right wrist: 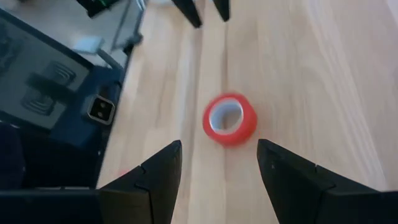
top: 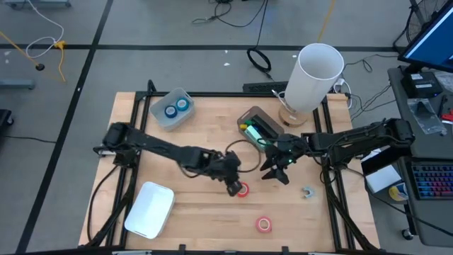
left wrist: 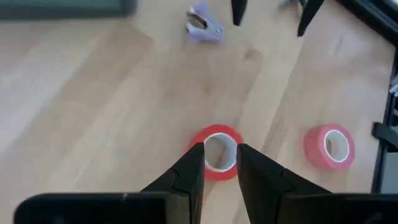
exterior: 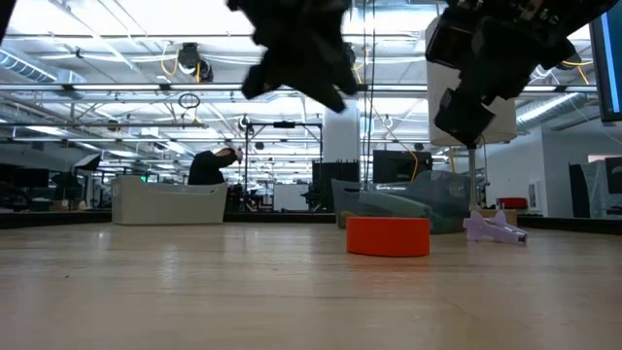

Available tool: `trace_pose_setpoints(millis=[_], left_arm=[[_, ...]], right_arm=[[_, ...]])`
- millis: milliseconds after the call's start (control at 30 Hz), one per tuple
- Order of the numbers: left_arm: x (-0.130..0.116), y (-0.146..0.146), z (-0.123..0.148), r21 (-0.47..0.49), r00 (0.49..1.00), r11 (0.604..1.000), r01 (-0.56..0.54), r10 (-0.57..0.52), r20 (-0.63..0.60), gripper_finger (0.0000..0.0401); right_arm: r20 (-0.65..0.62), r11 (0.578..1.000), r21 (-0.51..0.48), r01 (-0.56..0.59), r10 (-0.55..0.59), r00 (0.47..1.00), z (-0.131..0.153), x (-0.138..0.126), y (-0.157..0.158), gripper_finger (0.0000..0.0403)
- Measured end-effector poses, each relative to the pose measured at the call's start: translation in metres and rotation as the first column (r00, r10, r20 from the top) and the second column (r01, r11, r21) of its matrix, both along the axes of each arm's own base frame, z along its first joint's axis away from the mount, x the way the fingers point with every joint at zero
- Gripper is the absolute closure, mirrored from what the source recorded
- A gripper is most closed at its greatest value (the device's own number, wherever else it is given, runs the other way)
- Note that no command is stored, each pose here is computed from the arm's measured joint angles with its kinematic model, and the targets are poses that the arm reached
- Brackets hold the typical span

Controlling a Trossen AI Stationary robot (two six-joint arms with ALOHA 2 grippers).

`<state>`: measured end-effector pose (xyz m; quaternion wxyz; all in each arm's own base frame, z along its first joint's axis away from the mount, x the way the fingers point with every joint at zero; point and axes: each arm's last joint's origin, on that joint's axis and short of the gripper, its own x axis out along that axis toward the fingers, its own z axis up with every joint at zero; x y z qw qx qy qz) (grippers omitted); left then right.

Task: Pick and place Stapler, Stapler remover, tape
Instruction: Put the orange tape into the gray bin

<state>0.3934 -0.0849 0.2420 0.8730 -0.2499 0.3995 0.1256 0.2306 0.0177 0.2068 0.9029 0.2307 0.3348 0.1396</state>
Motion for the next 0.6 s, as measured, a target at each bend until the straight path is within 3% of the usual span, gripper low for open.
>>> trace_pose_setpoints(millis=[167, 367, 600], left_arm=[[0.026, 0.013, -0.019, -0.129, 0.996, 0.991, -0.039, 0.028, -0.086, 0.0309], [0.036, 0.022, -0.052, -0.27, 0.976, 0.956, -0.116, 0.06, -0.208, 0.0309], [0.037, 0.012, -0.061, -0.248, 0.971, 0.957, -0.148, 0.093, -0.221, 0.0309]], right_arm=[[-0.07, 1.0, -0.002, 0.0, 0.0, 0.998, -0.005, -0.004, 0.0, 0.0202], [-0.073, 1.0, -0.006, -0.003, 0.003, 0.997, -0.006, -0.004, 0.0, 0.0202], [-0.051, 0.999, -0.04, -0.03, 0.028, 0.998, -0.005, -0.004, 0.0, 0.0202]])
